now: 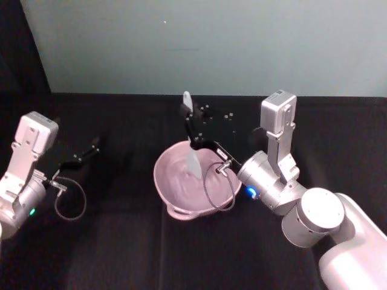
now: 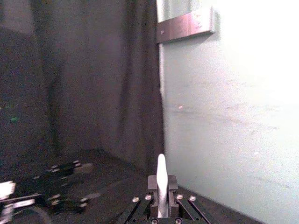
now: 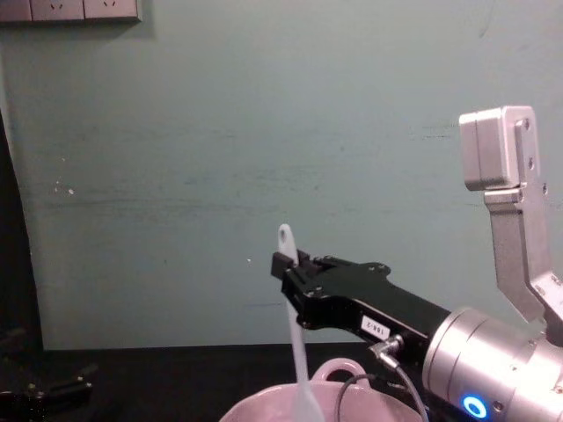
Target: Use the one hand to pick up the spoon and stir the clear water in the bowl.
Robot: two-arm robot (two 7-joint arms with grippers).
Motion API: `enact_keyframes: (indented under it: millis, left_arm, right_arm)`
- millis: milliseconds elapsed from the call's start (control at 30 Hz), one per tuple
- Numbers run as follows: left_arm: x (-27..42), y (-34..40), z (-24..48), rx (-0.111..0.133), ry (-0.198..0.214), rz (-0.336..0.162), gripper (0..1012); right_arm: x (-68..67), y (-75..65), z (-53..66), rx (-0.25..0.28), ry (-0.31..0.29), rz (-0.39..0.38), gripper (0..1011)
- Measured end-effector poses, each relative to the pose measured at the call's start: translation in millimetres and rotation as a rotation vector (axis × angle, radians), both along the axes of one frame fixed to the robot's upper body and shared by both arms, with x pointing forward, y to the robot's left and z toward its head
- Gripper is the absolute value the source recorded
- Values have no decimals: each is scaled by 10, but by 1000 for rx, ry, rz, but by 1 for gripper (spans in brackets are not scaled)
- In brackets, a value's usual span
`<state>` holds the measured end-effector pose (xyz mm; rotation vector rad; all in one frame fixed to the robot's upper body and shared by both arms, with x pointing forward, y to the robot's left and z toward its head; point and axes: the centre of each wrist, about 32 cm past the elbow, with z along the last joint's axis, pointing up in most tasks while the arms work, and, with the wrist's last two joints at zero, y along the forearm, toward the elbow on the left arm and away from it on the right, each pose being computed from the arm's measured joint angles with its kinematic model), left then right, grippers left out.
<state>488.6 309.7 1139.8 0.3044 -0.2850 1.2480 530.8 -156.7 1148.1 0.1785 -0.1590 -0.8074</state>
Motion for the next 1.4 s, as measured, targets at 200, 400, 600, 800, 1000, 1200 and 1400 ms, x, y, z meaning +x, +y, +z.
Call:
enact_keyframes:
  millis: [200,400,600,800,1000,1200,1400]
  left_arm:
    - [0,0,0,0,0,0,1011]
    - [0,0,0,0,0,0,1011]
    - [0,0,0,0,0,0,1011]
    - [0,0,0,0,0,0,1011]
    - [0,0,0,0,0,0,1011]
    - [0,0,0,0,0,0,1011]
    - [0,0,0,0,0,0,1011]
  right_arm:
    - [119,-52,-21,-6,-41,-76,134]
    - [145,-179,4,-20,-59,-114,134]
    - [49,-314,46,-36,-34,-89,134]
    - [-135,-345,73,-33,30,5,134]
    - [-209,-234,83,-25,59,76,134]
    - [-178,-65,67,-10,45,102,134]
    - [-74,52,34,-6,34,81,134]
